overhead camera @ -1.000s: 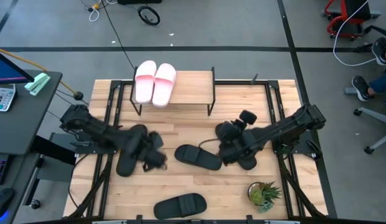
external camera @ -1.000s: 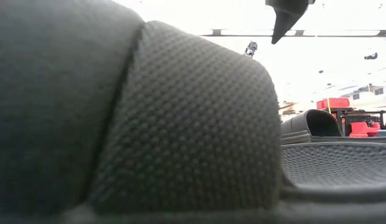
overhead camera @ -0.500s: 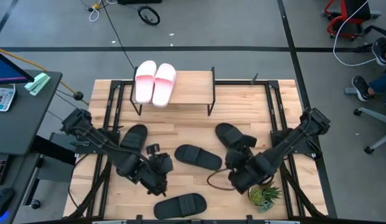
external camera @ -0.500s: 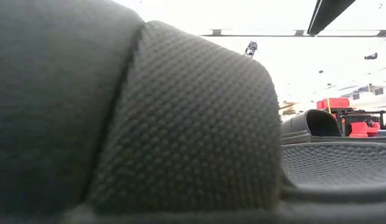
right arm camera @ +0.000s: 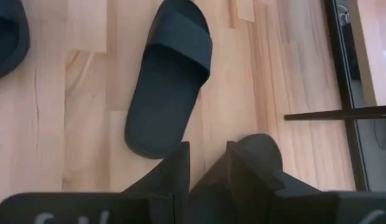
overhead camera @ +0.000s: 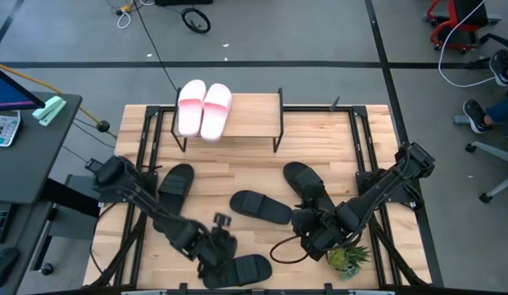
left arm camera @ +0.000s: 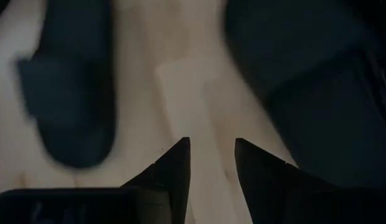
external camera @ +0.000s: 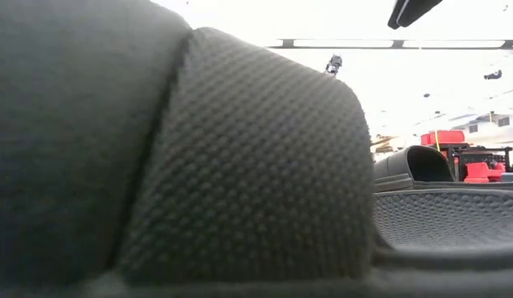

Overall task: Pick and place slides into the shelf
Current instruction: Put the black slide on the shelf

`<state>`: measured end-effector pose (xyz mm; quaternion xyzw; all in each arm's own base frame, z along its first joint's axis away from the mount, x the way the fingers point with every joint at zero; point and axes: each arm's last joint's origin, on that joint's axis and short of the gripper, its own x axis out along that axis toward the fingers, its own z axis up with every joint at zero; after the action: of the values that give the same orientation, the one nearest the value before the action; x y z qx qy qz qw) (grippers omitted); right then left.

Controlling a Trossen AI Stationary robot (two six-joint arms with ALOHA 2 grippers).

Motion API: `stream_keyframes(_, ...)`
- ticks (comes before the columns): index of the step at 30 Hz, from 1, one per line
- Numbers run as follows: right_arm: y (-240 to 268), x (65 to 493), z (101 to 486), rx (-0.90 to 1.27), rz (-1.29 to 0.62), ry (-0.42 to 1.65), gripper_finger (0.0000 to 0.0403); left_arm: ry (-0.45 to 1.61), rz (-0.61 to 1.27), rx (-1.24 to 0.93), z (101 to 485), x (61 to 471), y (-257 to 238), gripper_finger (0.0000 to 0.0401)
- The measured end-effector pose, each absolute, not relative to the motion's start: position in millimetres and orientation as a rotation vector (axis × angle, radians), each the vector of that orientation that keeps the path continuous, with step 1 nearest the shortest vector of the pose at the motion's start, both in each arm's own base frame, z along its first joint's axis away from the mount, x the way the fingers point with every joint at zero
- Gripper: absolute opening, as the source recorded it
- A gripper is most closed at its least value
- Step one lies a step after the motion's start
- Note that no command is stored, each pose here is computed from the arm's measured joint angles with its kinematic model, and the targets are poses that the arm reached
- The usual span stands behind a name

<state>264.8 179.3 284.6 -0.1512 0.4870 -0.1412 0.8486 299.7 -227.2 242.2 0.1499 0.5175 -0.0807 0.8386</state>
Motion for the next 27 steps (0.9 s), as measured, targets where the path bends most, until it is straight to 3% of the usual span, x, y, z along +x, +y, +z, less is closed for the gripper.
stream_keyframes(6, 179.3, 264.9, 284.7, -0.319, -0.297, 1.027, 0.0109, 1.135, -0.283, 0.548, 206.1, 300.6, -248.9, 0.0145)
stream_keyframes(14, 179.1, 264.9, 284.7, -0.322, -0.296, 1.027, 0.0109, 1.018, -0.303, 0.558, 193.1, 310.4, -266.2, 0.0169)
stream_keyframes(27, 179.2, 265.0, 284.7, -0.184, -0.371, 0.998, 0.0109, 0.980, -0.335, 0.583, 194.6, 311.0, -270.3, 0.0165)
